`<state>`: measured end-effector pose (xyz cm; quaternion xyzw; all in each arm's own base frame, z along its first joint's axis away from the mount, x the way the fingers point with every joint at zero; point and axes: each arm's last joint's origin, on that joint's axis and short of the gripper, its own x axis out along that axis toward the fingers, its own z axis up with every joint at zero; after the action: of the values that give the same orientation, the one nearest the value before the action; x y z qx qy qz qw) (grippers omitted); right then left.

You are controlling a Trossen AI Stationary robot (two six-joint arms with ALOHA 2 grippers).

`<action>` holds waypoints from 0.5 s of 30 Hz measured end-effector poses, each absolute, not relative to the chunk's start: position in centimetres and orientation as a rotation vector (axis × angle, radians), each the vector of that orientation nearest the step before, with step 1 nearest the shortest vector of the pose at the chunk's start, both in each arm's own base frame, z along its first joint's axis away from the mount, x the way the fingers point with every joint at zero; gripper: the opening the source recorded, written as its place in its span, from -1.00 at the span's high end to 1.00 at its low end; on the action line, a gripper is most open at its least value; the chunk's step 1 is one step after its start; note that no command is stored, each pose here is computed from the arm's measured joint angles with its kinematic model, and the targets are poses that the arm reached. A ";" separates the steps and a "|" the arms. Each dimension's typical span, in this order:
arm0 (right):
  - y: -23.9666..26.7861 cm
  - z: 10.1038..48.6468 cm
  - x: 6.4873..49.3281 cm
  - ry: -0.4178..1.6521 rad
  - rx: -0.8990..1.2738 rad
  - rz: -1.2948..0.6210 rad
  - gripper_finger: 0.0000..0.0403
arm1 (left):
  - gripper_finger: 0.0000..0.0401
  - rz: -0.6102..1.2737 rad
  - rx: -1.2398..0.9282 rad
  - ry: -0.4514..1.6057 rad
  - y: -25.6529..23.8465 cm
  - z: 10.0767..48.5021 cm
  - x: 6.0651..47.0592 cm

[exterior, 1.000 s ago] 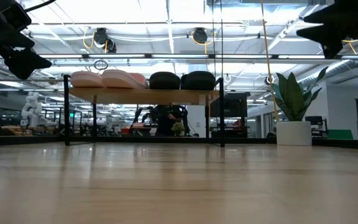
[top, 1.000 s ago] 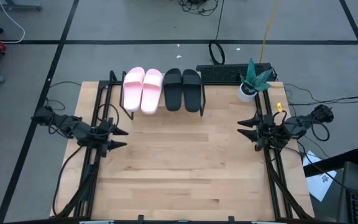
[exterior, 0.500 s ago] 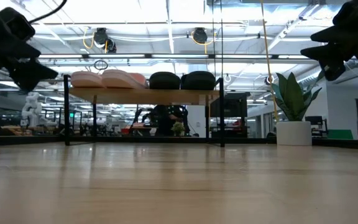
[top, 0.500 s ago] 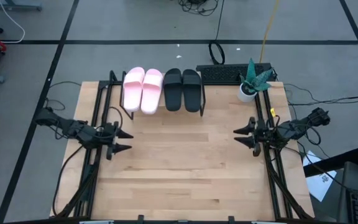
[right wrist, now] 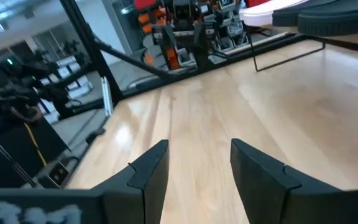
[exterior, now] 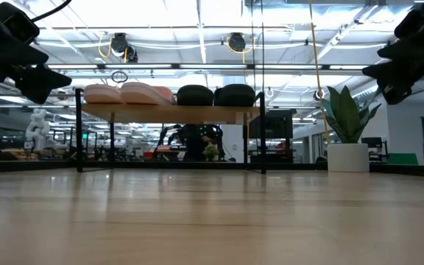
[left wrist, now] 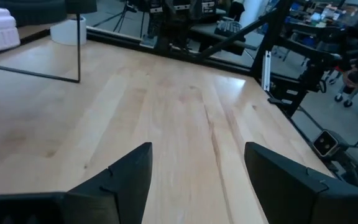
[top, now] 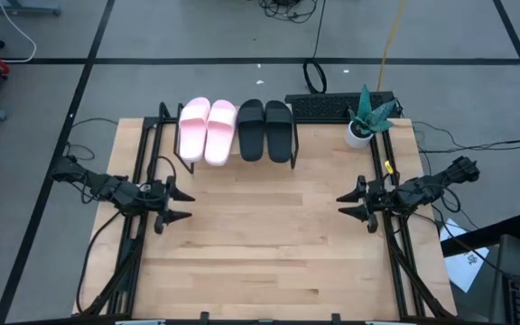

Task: Pick and place slides into the shelf
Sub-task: Return to Home Position

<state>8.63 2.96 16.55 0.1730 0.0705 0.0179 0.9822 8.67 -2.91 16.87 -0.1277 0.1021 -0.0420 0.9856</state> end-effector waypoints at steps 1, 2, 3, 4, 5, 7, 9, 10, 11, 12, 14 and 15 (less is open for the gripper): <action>3.0 16.3 8.7 0.148 0.354 0.033 0.20 | -0.26 -0.078 -0.253 0.204 -2.9 16.9 8.7; 3.0 16.1 8.7 0.152 0.360 0.031 0.20 | -0.26 -0.074 -0.253 0.203 -2.9 16.9 8.7; 3.0 15.9 8.7 0.158 0.360 0.030 0.20 | -0.26 -0.071 -0.253 0.202 -2.9 16.9 8.7; 3.0 15.9 8.7 0.160 0.360 0.030 0.20 | -0.26 -0.071 -0.253 0.203 -2.9 16.9 8.7; 3.0 15.9 8.7 0.159 0.359 0.031 0.20 | -0.26 -0.070 -0.253 0.202 -2.9 16.9 8.7; 3.0 15.9 8.7 0.160 0.354 0.031 0.20 | -0.26 -0.070 -0.253 0.203 -2.9 16.9 8.7; 3.0 15.9 8.7 0.160 0.353 0.031 0.20 | -0.26 -0.070 -0.254 0.202 -2.9 16.9 8.7; 3.0 15.8 8.7 0.161 0.353 0.031 0.20 | -0.26 -0.070 -0.254 0.203 -2.9 16.9 8.7; 3.0 15.9 8.7 0.159 0.352 0.031 0.20 | -0.26 -0.070 -0.257 0.203 -2.9 16.9 8.7; 3.0 15.9 8.8 0.152 0.353 0.032 0.20 | -0.26 -0.069 -0.262 0.203 -2.9 16.9 8.7; 3.0 16.2 8.8 0.126 0.350 0.039 0.20 | -0.26 -0.067 -0.279 0.204 -2.9 16.9 8.7; 3.0 16.3 8.8 0.116 0.347 0.041 0.20 | -0.26 -0.066 -0.289 0.204 -2.9 16.9 8.7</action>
<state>8.80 3.04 16.28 0.1726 0.0579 0.0203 0.9831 8.67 -2.86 16.86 -0.1437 0.1014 -0.0330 0.9839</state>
